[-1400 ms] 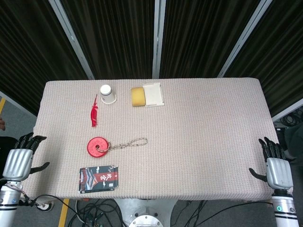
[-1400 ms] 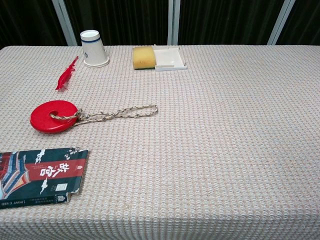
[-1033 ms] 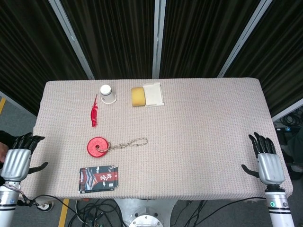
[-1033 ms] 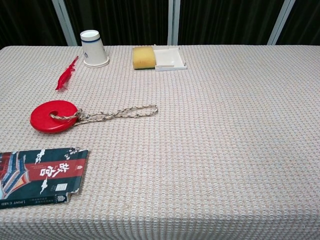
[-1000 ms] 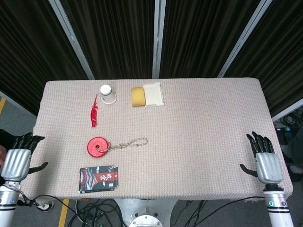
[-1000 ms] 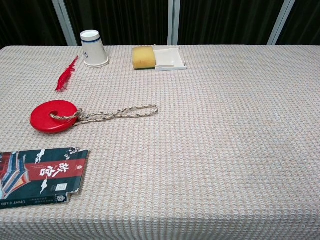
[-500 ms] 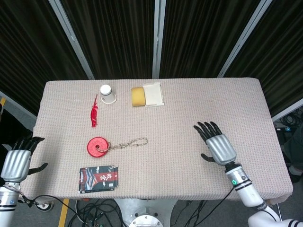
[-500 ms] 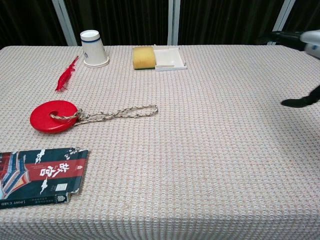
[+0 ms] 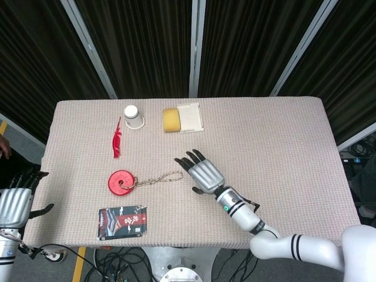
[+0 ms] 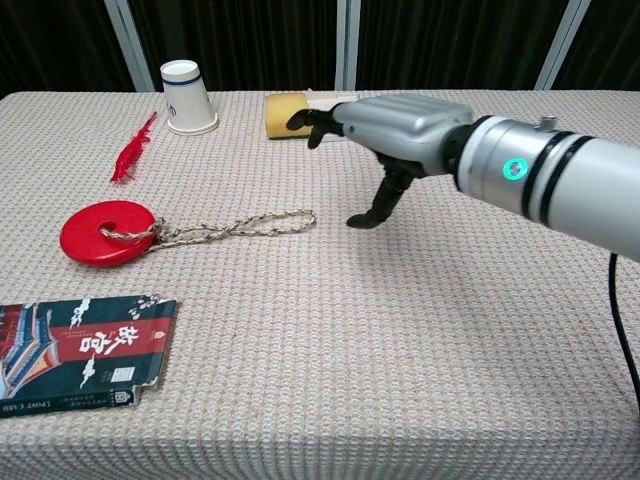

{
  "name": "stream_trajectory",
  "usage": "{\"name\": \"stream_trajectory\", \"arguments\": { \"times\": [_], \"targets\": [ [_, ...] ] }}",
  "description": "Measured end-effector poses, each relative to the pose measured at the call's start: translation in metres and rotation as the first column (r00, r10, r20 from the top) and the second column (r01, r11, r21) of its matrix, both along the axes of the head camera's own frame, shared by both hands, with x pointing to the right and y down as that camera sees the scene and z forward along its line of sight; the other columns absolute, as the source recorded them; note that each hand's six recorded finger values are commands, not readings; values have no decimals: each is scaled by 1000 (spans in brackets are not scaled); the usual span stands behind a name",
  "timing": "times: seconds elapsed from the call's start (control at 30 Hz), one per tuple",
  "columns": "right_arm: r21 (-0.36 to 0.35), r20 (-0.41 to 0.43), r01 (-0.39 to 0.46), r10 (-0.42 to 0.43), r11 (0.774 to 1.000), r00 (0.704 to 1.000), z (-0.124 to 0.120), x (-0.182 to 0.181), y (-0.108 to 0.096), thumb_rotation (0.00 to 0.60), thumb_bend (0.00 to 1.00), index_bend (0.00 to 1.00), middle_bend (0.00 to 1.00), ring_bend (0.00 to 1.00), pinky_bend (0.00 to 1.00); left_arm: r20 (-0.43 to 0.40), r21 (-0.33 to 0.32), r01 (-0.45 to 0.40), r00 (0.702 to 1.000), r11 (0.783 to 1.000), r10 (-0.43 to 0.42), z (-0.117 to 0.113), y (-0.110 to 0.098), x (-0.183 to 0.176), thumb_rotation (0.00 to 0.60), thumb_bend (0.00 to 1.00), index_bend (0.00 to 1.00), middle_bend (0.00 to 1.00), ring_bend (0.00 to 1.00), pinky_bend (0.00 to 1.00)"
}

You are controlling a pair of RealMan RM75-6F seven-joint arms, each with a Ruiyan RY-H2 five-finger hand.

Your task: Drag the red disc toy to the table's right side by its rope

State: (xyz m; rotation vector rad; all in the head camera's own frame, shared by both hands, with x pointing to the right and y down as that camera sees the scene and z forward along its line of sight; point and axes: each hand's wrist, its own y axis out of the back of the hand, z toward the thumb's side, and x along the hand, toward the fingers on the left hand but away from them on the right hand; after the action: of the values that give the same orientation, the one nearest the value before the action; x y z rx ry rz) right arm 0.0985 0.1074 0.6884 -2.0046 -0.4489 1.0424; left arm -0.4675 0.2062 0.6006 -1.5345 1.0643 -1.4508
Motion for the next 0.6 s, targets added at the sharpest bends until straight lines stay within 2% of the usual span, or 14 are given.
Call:
{"name": "stream_trajectory", "arguments": {
  "times": [0.13, 0.3, 0.6],
  "targets": [
    [-40, 4, 19, -19, 999, 1000, 16, -30, 4, 600, 147, 0, 165, 0, 0, 1, 1, 6, 1000, 1000, -6, -1, 1, -3, 600, 1, 226, 221, 105, 145],
    [-52, 10, 43, -42, 998, 999, 29, -60, 7, 600, 171, 0, 175, 0, 0, 5, 5, 15, 1000, 1000, -15, -3, 1, -9, 600, 1, 226, 221, 105, 145],
    [-100, 5, 46, -45, 994, 999, 50, -88, 14, 600, 176, 0, 210, 0, 0, 9, 13, 29, 1000, 999, -29, -7, 2, -17, 600, 1, 226, 221, 105, 145]
  ]
}}
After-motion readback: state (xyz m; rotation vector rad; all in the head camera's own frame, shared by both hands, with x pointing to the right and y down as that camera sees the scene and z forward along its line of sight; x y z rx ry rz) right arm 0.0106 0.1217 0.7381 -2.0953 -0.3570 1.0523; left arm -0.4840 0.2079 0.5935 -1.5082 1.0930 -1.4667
